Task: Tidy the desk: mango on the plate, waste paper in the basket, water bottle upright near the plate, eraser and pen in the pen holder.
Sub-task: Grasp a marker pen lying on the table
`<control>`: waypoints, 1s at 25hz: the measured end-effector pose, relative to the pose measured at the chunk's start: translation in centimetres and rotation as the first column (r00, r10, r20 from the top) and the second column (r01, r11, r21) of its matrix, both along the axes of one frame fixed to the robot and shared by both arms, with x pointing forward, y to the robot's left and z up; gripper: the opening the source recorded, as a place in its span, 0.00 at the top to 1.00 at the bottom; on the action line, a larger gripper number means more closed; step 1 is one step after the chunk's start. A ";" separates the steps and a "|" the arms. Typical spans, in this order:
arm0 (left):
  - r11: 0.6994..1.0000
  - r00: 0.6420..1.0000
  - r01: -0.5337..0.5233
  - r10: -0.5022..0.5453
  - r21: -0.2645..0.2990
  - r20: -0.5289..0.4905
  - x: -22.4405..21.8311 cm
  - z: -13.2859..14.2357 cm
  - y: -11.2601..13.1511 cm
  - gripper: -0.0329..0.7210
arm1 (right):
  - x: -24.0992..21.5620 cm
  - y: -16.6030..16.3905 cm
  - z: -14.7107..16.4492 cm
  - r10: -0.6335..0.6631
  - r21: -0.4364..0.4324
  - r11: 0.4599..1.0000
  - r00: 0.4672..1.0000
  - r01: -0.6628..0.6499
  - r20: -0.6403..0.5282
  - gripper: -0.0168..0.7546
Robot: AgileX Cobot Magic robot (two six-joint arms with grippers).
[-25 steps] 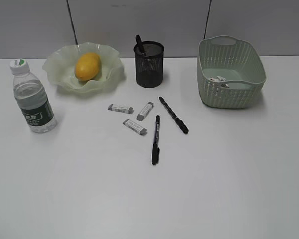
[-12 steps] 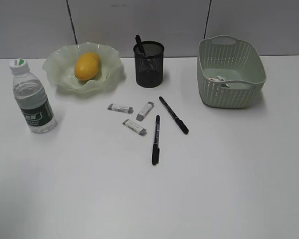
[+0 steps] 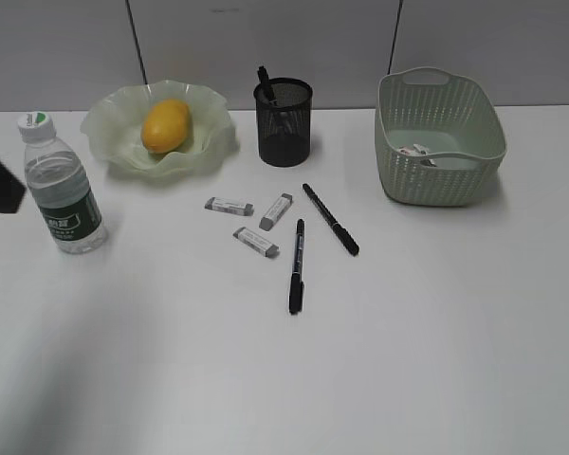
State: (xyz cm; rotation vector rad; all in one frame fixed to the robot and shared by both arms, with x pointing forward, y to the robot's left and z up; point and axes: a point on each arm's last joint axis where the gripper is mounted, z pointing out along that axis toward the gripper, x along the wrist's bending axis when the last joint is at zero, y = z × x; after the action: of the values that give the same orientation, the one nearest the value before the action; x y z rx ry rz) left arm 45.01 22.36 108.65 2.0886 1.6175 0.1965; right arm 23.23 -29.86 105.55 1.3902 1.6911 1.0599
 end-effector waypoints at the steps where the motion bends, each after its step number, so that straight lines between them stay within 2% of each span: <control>1: 1.000 1.000 0.014 -0.014 -0.011 -0.009 0.4 -0.2 -1.1 0.44 | 0.0 0.0 0.0 0.000 0.000 1.000 1.000 0.000 0.000 0.44; 4: 0.999 0.997 0.022 -0.024 -0.031 -0.070 1.9 -1.3 -4.0 0.44 | 0.0 0.0 0.0 0.000 0.000 1.000 1.000 0.000 0.000 0.45; 6: 0.998 0.991 0.051 -0.053 -0.021 -0.123 3.0 -2.5 -6.2 0.44 | 0.0 0.0 0.0 0.000 0.000 1.000 1.000 0.000 0.000 0.46; 10: 0.992 0.979 0.127 -0.127 -0.010 -0.162 4.6 -3.8 -11.1 0.46 | 0.0 0.0 0.0 0.000 0.000 1.000 1.000 0.000 0.000 0.46; 13: 0.991 0.975 0.135 -0.133 0.003 -0.178 6.1 -4.5 -14.3 0.47 | 0.0 0.0 0.0 0.000 0.000 1.000 1.000 0.000 0.000 0.46; 21: 0.989 0.957 0.140 -0.125 0.037 -0.261 9.8 -7.9 -19.8 0.48 | 0.0 0.0 0.0 -0.001 0.002 1.000 1.000 0.001 0.000 0.47; 25: 0.987 0.941 0.147 -0.119 0.064 -0.317 10.4 -10.0 -21.7 0.48 | 0.0 0.0 0.0 -0.001 0.002 1.000 1.000 0.001 0.000 0.47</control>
State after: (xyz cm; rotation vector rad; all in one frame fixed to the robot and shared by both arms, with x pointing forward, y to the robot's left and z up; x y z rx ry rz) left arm 55.41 0.70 98.69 2.3833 1.6571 -0.1192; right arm 23.23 -29.86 105.55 1.3920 1.6902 1.0609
